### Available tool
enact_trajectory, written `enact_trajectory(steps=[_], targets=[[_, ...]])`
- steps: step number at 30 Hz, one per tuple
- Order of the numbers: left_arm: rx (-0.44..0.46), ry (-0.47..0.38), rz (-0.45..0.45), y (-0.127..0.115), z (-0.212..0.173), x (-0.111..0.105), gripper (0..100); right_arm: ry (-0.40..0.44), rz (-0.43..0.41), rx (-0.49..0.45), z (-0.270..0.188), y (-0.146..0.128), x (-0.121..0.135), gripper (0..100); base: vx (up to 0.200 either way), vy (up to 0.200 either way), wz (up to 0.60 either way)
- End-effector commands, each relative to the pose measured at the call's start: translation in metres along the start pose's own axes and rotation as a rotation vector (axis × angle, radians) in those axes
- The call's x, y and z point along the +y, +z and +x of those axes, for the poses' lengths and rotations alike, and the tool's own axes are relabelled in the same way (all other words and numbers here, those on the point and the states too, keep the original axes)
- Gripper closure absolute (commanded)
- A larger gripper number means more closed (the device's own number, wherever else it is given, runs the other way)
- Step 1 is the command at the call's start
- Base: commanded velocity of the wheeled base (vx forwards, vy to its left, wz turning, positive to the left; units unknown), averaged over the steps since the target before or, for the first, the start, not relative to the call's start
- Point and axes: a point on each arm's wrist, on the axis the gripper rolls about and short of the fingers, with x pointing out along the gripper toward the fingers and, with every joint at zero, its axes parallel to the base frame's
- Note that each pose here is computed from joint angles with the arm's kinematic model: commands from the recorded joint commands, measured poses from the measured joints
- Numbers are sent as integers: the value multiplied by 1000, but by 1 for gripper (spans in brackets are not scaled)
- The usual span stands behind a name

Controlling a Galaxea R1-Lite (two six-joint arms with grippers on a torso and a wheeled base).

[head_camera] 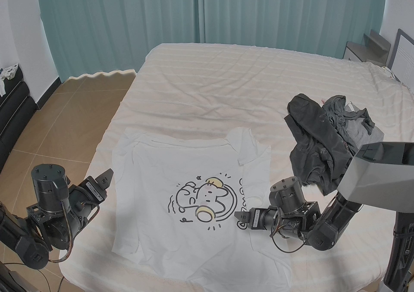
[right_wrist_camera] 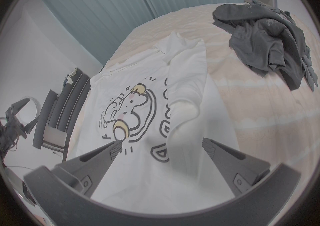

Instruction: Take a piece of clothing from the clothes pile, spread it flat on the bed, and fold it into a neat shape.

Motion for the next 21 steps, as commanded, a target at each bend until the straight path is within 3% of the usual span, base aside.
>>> enact_trajectory(steps=[1, 3, 19, 20, 21], targets=[[3, 4, 1, -1, 1, 0, 0, -12, 52, 6, 17, -3, -1, 0, 0, 0, 0], [3, 4, 2, -1, 1, 0, 0, -5, 93, -1, 22, -1, 2, 0, 0, 0, 0], [2, 6, 0, -1, 1, 0, 0, -46, 103, -16, 46, -4, -4, 0, 0, 0, 0], [3, 7, 1, -1, 1, 1, 0, -48, 103, -15, 46, -5, -5, 100, 0, 0, 0], [1, 5, 0, -1, 1, 0, 0, -53, 104, -17, 48, -5, -6, 100, 0, 0, 0]])
